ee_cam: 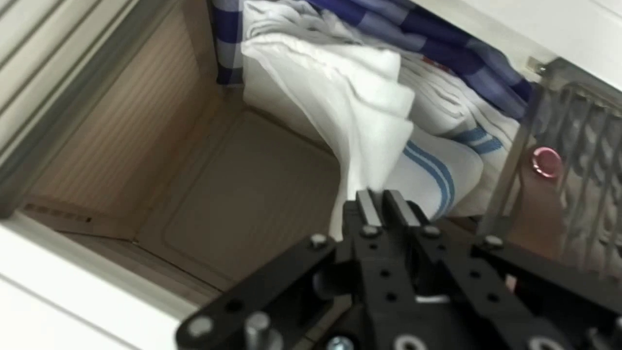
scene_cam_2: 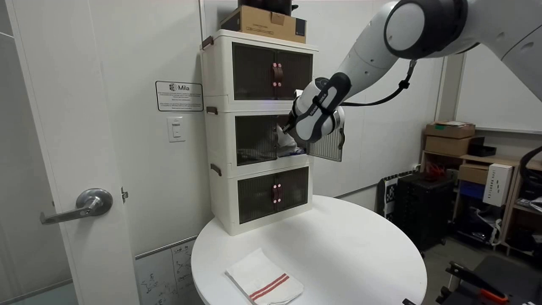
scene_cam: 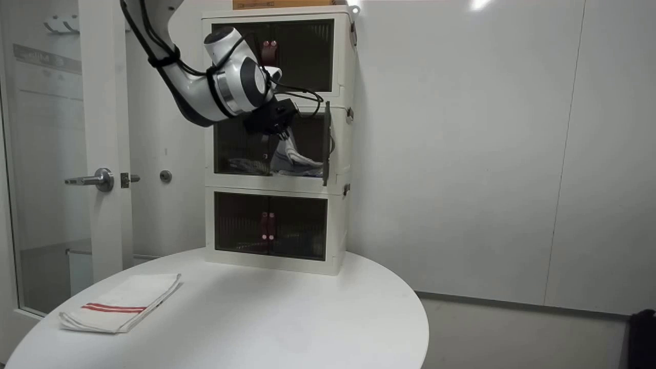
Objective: Remove one towel from the middle cabinet and place it on the table.
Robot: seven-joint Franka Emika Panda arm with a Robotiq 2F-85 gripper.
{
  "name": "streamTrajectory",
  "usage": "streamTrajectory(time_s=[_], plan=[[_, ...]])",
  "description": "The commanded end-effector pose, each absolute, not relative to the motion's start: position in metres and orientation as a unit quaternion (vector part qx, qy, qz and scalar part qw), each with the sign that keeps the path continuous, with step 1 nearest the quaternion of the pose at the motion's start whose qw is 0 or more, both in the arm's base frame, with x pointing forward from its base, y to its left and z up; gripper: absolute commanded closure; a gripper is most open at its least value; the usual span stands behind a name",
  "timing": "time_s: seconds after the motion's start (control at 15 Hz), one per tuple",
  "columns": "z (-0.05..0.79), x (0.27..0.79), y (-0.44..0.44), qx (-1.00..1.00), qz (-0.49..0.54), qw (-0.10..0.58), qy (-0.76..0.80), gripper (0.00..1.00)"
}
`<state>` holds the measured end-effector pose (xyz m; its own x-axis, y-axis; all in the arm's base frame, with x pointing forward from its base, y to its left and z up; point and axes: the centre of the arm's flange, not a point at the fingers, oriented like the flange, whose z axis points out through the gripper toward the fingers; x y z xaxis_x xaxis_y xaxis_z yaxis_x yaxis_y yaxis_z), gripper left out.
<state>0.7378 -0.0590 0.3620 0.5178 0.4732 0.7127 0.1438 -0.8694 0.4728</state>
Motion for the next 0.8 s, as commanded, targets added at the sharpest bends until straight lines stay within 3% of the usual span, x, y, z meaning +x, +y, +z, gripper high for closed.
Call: streamTrajectory(time_s=[0.0, 0.4, 0.47, 0.6, 0.73], plan=[[0.395, 0.685, -0.051, 0.866, 0.424, 0.165, 0.205, 0.88], [0.417, 0.627, -0.05, 0.875, 0.401, 0.185, 0.199, 0.86], [0.418, 0.621, -0.053, 0.876, 0.4, 0.186, 0.195, 0.62], [0.415, 0.611, -0.057, 0.878, 0.399, 0.182, 0.191, 0.58], [0.408, 0.609, -0.056, 0.882, 0.393, 0.168, 0.197, 0.43]])
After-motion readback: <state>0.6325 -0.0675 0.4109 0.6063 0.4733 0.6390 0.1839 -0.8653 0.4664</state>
